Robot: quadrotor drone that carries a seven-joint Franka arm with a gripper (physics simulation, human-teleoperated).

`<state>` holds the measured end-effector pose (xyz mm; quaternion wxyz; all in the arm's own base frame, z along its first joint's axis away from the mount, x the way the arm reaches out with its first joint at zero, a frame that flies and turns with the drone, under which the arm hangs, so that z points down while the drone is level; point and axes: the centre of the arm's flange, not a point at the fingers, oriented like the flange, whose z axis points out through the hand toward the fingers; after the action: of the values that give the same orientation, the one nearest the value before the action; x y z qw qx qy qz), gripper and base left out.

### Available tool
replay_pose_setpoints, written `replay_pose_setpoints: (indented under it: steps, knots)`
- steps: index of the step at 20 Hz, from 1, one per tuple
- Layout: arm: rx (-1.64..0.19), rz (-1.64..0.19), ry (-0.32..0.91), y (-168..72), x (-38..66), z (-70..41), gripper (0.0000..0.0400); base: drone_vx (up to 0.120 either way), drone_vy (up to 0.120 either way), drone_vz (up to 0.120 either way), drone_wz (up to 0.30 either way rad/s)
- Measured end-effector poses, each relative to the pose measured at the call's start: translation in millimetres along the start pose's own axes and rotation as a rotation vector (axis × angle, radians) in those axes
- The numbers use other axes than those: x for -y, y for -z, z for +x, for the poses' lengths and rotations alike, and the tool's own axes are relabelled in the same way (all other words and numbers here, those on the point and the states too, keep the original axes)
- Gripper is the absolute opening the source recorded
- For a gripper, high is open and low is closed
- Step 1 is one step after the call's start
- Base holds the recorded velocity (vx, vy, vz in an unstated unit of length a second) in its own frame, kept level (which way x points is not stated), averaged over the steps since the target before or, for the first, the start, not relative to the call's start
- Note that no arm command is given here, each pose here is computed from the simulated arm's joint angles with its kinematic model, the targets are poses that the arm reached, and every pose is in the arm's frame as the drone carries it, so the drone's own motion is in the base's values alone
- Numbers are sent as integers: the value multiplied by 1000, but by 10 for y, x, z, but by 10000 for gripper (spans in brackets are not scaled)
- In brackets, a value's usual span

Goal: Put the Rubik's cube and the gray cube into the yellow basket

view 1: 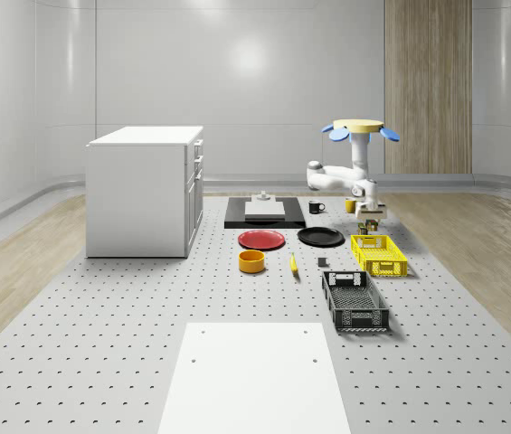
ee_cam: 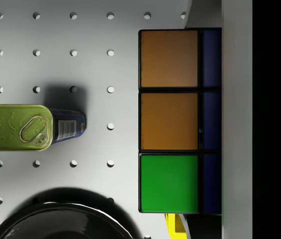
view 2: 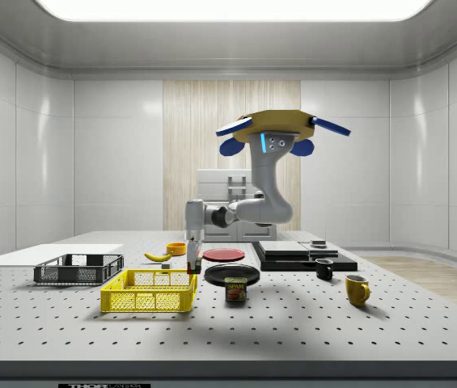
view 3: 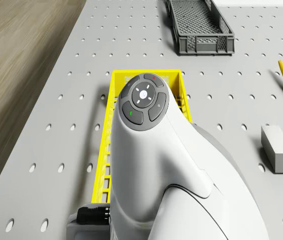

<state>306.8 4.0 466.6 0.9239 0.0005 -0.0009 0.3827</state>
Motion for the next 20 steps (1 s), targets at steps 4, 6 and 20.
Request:
replay_pose_setpoints:
  steps: [4,6,20]
  knots:
    - [0,0,0,0,0,0,325,120,-30,0,0]
    - [0,0,0,0,0,0,325,120,-120,0,0]
    - [0,0,0,-90,0,0,325,83,0,0,0]
